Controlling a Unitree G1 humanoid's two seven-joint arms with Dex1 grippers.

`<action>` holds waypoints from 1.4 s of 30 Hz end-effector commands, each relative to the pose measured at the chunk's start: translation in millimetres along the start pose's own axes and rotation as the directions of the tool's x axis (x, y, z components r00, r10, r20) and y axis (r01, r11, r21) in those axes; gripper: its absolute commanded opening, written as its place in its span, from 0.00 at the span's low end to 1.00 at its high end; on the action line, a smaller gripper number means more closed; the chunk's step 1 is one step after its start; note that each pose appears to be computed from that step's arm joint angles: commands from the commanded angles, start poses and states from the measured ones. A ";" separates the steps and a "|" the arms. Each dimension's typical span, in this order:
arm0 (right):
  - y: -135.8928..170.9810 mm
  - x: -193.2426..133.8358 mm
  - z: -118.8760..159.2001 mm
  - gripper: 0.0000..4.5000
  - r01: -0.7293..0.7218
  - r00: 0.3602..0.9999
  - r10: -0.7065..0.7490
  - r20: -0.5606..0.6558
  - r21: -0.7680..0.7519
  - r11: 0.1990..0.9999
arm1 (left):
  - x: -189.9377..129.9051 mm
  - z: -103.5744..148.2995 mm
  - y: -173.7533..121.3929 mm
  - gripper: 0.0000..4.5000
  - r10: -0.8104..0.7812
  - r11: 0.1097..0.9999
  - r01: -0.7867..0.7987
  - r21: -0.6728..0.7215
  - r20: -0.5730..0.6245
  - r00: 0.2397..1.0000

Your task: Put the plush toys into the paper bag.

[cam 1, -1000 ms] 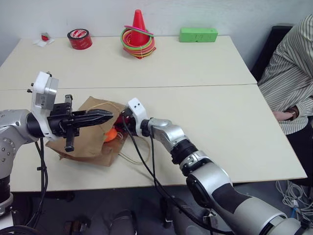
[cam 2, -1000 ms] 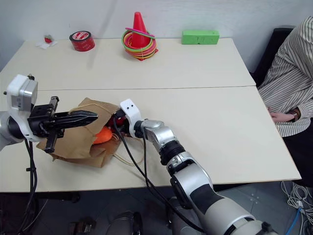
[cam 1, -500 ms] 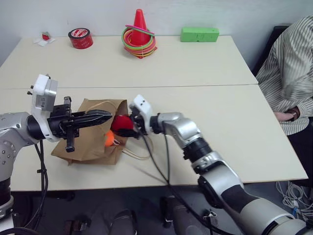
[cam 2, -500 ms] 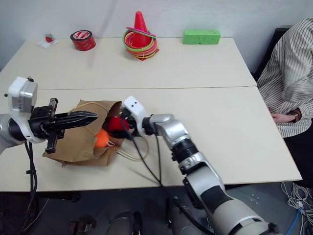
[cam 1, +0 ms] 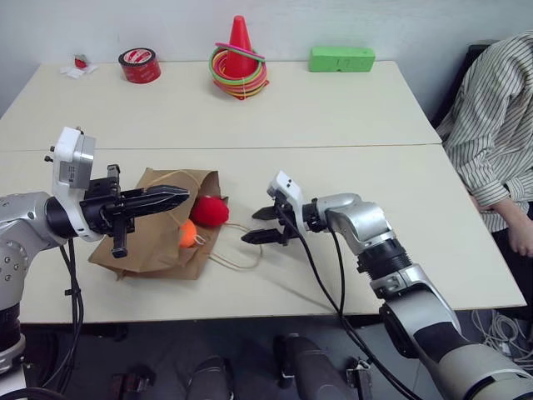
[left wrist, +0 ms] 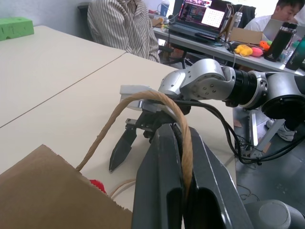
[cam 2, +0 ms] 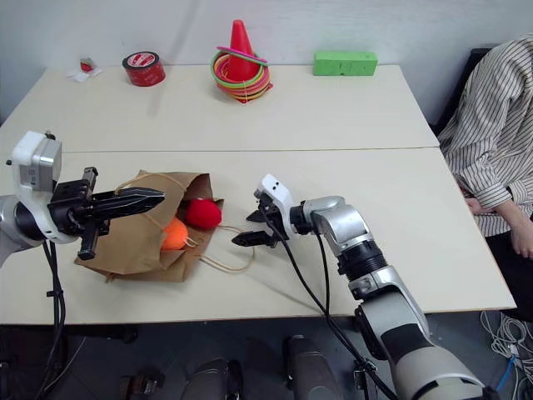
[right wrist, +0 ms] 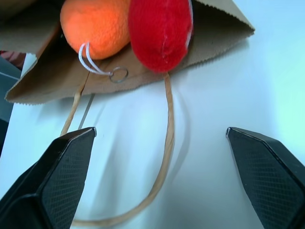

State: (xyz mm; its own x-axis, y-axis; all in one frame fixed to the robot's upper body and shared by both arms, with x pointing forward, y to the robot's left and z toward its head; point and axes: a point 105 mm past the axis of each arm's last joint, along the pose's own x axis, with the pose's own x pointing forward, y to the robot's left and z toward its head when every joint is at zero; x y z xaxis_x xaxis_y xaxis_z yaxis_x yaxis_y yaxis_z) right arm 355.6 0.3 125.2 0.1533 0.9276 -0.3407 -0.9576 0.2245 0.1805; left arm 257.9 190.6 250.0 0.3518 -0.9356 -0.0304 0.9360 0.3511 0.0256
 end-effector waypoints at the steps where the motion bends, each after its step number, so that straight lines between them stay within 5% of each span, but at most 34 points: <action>1: 3.2 16.8 -10.4 1.00 -0.031 0.998 0.033 -0.047 0.042 0.999 | -1.0 8.3 -1.2 0.00 -0.010 0.999 0.009 0.033 0.029 1.000; 6: 13.1 28.9 -19.5 0.80 -0.093 0.984 0.103 -0.147 0.073 0.993 | -1.1 8.1 -0.7 0.00 -0.008 0.999 0.007 0.035 0.028 1.000; 16: 22.6 25.2 -20.3 0.02 -0.163 0.969 0.187 -0.161 0.152 0.975 | -1.1 7.1 -1.3 0.00 0.003 0.999 -0.004 0.043 0.037 0.999; 21: 35.1 -11.5 1.6 0.01 -0.246 0.966 0.258 -0.012 0.271 0.931 | -1.5 7.8 -2.2 0.00 0.013 0.999 -0.016 0.047 0.055 0.998; 25: 58.4 -81.8 36.2 0.01 -0.363 0.931 0.322 0.174 0.331 0.871 | -5.8 14.5 6.1 0.00 0.066 0.994 -0.075 0.078 0.111 0.992; 31: 67.0 -136.3 77.1 0.01 -0.321 0.938 0.253 0.237 0.318 0.892 | -3.9 24.7 25.9 0.00 0.154 0.976 -0.183 0.115 0.226 0.962; 37: 59.4 -152.5 100.4 0.01 -0.249 0.950 0.167 0.265 0.314 0.916 | 7.6 18.5 35.5 0.00 0.187 0.965 -0.226 0.131 0.258 0.948; 42: 39.8 -148.1 92.3 0.01 -0.154 0.955 0.058 0.291 0.320 0.935 | 23.4 10.0 36.3 0.00 0.194 0.962 -0.237 0.137 0.269 0.943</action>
State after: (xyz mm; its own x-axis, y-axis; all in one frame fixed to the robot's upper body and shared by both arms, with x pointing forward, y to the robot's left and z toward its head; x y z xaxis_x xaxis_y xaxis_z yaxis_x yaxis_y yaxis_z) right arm 315.2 -96.3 262.4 0.1312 0.9880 -0.0819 -0.8229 0.1546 0.5468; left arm 303.4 184.7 250.3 0.5219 -0.8205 0.2332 0.8252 0.5549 0.1056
